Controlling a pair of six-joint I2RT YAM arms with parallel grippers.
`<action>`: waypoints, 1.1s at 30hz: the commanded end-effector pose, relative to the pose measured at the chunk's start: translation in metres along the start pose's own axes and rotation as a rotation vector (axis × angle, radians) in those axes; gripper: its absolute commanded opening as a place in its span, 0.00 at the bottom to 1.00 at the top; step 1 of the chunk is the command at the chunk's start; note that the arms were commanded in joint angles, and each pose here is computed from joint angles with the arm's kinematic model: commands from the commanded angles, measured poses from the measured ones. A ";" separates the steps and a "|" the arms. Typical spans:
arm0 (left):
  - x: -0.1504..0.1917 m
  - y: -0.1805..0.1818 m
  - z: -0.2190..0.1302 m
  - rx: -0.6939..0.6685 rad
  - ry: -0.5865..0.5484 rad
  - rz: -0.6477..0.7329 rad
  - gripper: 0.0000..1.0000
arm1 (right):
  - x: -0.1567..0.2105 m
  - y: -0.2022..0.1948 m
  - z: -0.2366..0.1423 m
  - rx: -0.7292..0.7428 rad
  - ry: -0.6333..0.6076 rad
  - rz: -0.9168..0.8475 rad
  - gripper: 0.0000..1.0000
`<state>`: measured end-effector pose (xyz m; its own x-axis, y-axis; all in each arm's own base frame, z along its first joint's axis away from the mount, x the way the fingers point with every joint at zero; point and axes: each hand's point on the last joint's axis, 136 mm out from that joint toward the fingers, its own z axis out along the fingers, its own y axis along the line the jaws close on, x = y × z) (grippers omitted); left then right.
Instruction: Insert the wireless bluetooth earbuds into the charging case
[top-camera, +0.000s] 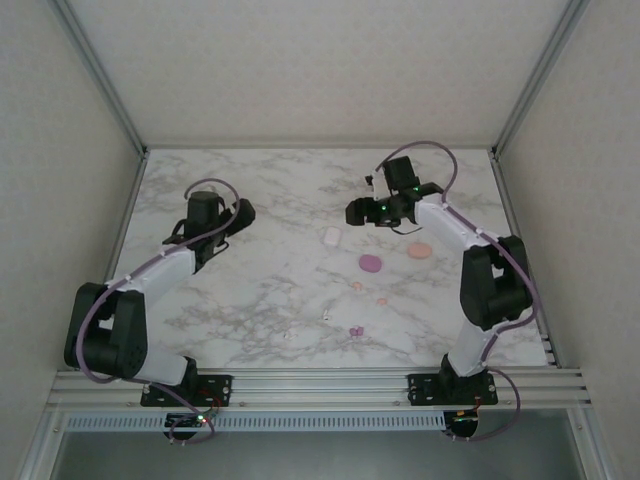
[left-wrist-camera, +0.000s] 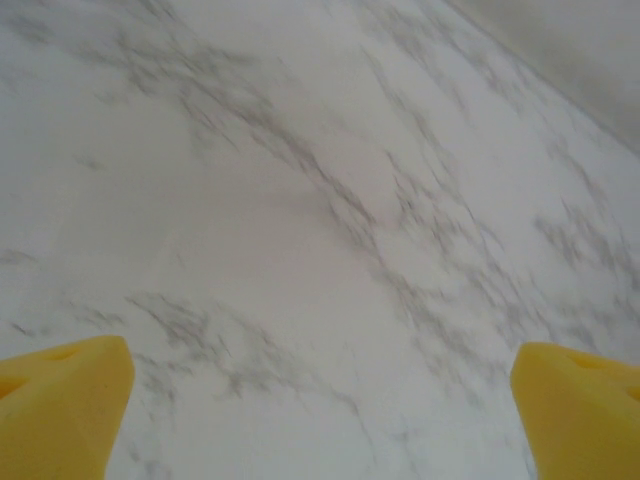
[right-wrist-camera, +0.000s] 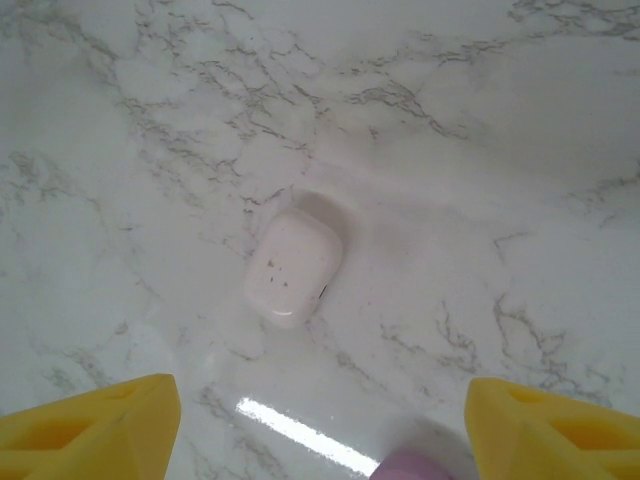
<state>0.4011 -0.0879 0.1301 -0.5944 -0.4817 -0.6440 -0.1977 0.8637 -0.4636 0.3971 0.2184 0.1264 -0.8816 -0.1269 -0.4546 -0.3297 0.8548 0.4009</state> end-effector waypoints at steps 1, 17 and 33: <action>0.027 -0.003 -0.016 0.041 0.104 0.063 0.96 | -0.001 0.007 0.010 -0.041 0.058 -0.100 0.75; 0.028 -0.017 -0.011 0.067 0.137 0.085 0.96 | -0.005 0.022 0.098 -0.167 0.240 -0.030 0.68; 0.024 -0.014 -0.022 0.040 0.125 0.118 0.96 | 0.025 0.039 0.109 -0.223 0.349 -0.042 0.65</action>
<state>0.3750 -0.1077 0.1211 -0.7143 -0.3764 -0.5900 -0.1156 0.8949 -0.4309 0.4187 0.3039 0.0367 -0.9172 -0.3303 -0.2226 -0.3979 0.7335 0.5511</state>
